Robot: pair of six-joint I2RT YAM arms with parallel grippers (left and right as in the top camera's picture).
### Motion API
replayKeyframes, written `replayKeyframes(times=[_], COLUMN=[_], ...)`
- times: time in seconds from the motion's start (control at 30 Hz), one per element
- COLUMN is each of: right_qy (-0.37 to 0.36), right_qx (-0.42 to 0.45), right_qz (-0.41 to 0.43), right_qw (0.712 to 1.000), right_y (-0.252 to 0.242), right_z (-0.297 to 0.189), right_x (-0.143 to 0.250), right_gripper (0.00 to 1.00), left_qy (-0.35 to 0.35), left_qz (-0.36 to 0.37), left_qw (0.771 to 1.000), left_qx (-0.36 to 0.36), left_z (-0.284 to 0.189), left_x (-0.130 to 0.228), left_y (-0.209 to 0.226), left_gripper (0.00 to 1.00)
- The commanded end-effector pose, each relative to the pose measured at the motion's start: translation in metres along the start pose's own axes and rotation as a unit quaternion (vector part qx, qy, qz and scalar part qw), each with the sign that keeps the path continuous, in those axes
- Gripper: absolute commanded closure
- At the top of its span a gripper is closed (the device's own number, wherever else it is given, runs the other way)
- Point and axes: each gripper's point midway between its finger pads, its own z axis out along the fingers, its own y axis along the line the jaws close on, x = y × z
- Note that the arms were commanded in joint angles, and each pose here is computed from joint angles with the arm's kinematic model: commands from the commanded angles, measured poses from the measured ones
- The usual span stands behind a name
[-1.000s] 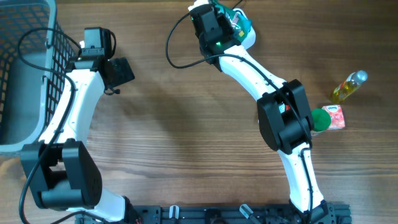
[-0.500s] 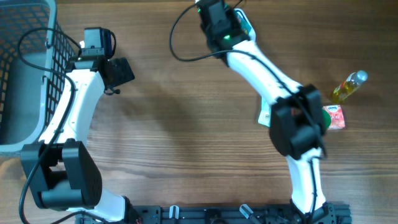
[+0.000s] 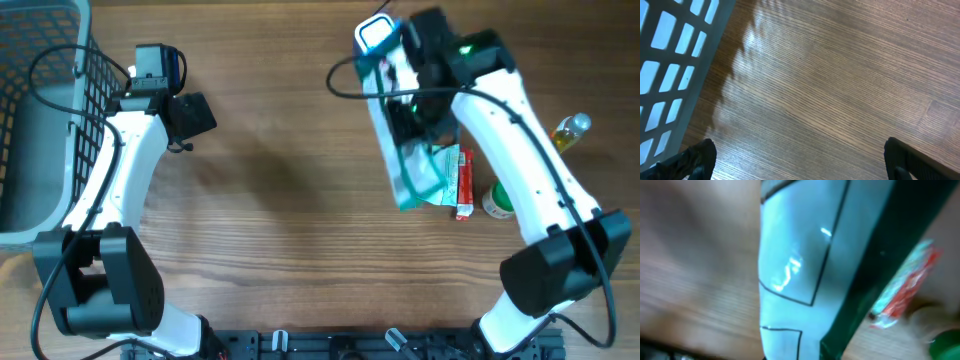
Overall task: Scan the item barcode
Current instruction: 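Lower the gloves pack onto the table center-right and open the right gripper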
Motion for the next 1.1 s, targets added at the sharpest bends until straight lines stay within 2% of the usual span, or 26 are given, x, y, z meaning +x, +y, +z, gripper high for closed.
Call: replayKeyframes(times=[0.0, 0.1, 0.23, 0.27, 0.33, 0.37, 0.67, 0.73, 0.77, 0.87, 1.07], right_qy=[0.068, 0.066, 0.057, 0.054, 0.05, 0.049, 0.027, 0.018, 0.015, 0.004, -0.143], right_qx=[-0.033, -0.023, 0.052, 0.069, 0.086, 0.09, 0.1, 0.098, 0.096, 0.094, 0.058], right_qz=[0.029, 0.069, 0.113, 0.113, 0.111, 0.11, 0.11, 0.11, 0.109, 0.107, 0.099], right_qw=[0.997, 0.995, 0.991, 0.99, 0.989, 0.989, 0.989, 0.989, 0.989, 0.99, 0.983], right_y=[0.006, -0.002, -0.029, -0.035, -0.041, -0.042, -0.046, -0.046, -0.045, -0.045, -0.034], right_z=[0.043, 0.069, 0.085, 0.085, 0.085, 0.084, 0.085, 0.085, 0.085, 0.086, 0.078], right_x=[0.028, 0.03, 0.033, 0.034, 0.033, 0.033, 0.023, 0.018, 0.016, 0.011, -0.062], right_gripper=[0.96, 0.96, 0.95, 0.9, 0.5, 0.43, 0.33, 0.2, 0.0, 0.0, 0.01], left_qy=[-0.006, -0.006, -0.006, -0.006, -0.006, -0.006, -0.006, -0.006, -0.006, -0.006, -0.006], left_qz=[-0.003, -0.003, -0.003, -0.003, -0.003, -0.003, -0.003, -0.003, -0.003, -0.003, -0.003], left_qw=[1.0, 1.0, 1.0, 1.0, 1.0, 1.0, 1.0, 1.0, 1.0, 1.0, 1.0], left_qx=[-0.005, -0.005, -0.005, -0.005, -0.005, -0.005, -0.005, -0.005, -0.005, -0.005, -0.005], left_z=[-0.002, -0.002, -0.002, -0.002, -0.002, -0.002, -0.002, -0.002, -0.002, -0.002, -0.002], left_x=[-0.004, -0.004, -0.004, -0.004, -0.004, -0.004, -0.004, -0.004, -0.004, -0.004, -0.004], left_y=[0.002, 0.002, 0.002, 0.002, 0.002, 0.002, 0.002, 0.002, 0.002, 0.002, 0.002], left_gripper=[0.0, 0.0, 0.0, 0.0, 0.0, 0.0, 0.0, 0.0, 0.0, 0.0, 0.0])
